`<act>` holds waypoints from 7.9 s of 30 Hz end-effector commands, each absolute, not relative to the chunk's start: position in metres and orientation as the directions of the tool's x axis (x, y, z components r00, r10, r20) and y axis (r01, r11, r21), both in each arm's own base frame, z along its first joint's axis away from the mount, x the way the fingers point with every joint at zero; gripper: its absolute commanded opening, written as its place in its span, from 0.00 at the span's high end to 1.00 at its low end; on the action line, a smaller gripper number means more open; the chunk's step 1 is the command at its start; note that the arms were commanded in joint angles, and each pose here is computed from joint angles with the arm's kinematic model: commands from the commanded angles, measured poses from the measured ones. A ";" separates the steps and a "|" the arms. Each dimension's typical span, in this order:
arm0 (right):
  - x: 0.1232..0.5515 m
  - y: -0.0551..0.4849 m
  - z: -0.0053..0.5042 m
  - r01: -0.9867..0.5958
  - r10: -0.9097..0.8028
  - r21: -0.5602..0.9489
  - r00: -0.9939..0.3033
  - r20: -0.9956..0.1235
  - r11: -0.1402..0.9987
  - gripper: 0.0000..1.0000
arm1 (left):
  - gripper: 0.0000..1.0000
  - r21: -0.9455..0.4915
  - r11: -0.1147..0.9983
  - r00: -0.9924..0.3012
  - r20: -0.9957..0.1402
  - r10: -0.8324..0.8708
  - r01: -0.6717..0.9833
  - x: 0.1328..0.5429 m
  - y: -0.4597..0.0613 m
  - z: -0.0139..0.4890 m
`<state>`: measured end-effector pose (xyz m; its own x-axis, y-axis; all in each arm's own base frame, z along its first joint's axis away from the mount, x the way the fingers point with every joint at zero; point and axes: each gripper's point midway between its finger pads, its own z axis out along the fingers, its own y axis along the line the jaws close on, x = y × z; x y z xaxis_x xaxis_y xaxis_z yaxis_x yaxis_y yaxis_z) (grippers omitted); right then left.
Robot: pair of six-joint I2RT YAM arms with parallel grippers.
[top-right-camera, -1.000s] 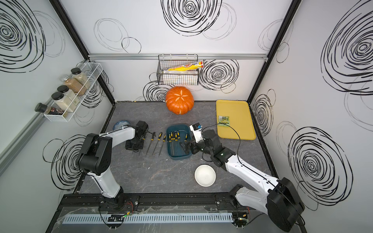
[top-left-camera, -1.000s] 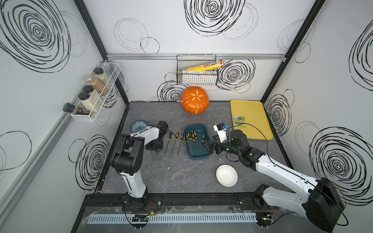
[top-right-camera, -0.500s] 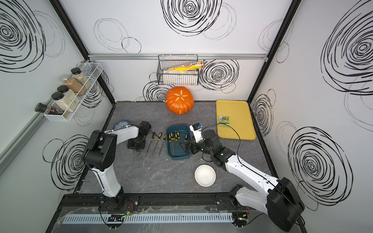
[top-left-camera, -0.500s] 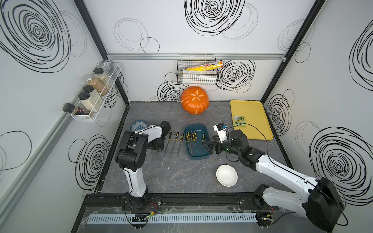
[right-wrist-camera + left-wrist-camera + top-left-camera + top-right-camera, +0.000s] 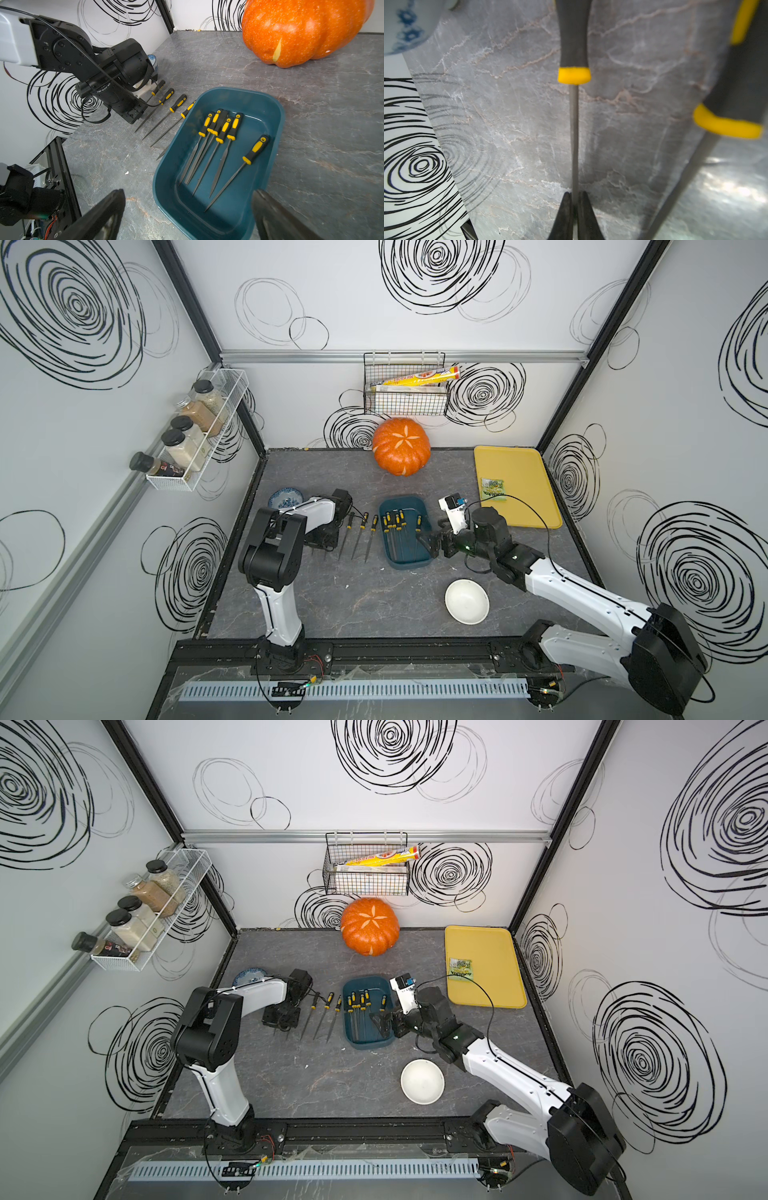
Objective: Take the file tool out of the storage box
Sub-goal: Place the file tool at the center of the board, then pick up the file tool from the storage box.
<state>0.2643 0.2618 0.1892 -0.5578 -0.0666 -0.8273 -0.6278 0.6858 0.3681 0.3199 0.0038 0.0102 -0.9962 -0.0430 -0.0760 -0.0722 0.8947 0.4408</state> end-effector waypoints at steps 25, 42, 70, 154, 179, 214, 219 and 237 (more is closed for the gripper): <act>0.267 0.260 0.179 -0.614 -0.073 0.368 -0.572 -0.817 0.698 0.00 | 0.91 0.135 0.988 -0.997 -0.027 -0.070 -0.073 0.314 -0.020 0.000; 0.266 0.260 0.178 -0.613 -0.075 0.368 -0.575 -0.815 0.699 0.00 | 0.84 0.118 0.990 -0.997 0.002 -0.083 -0.083 0.309 -0.020 -0.008; 0.371 0.316 0.084 -0.501 -0.309 0.213 -0.761 -0.570 0.839 0.55 | 0.20 -0.819 0.518 -0.754 -0.498 -0.428 0.247 0.321 -0.168 0.227; 0.394 0.339 0.094 -0.457 -0.318 0.104 -0.747 -0.583 0.883 0.96 | 0.17 -0.853 0.400 -0.756 -0.497 -0.426 0.336 0.288 -0.187 0.197; 0.294 0.340 0.269 -0.669 0.094 0.542 -0.583 -0.807 0.509 0.96 | 0.26 -0.759 0.415 -0.766 -0.613 -0.194 0.502 0.268 -0.265 0.190; 0.272 0.330 0.266 -0.650 0.203 0.644 -0.623 -0.756 0.403 0.31 | 1.00 -0.744 0.394 -0.752 -0.636 -0.169 0.540 0.259 -0.280 0.192; 0.271 0.319 0.275 -0.662 0.197 0.600 -0.581 -0.790 0.450 0.24 | 1.00 -0.703 0.521 -0.753 -0.638 -0.160 0.484 0.271 -0.258 0.190; 0.282 0.263 0.245 -0.622 0.044 0.370 -0.475 -0.879 0.690 0.17 | 1.00 0.158 0.970 -0.881 -0.464 -0.095 -0.187 0.308 -0.065 0.123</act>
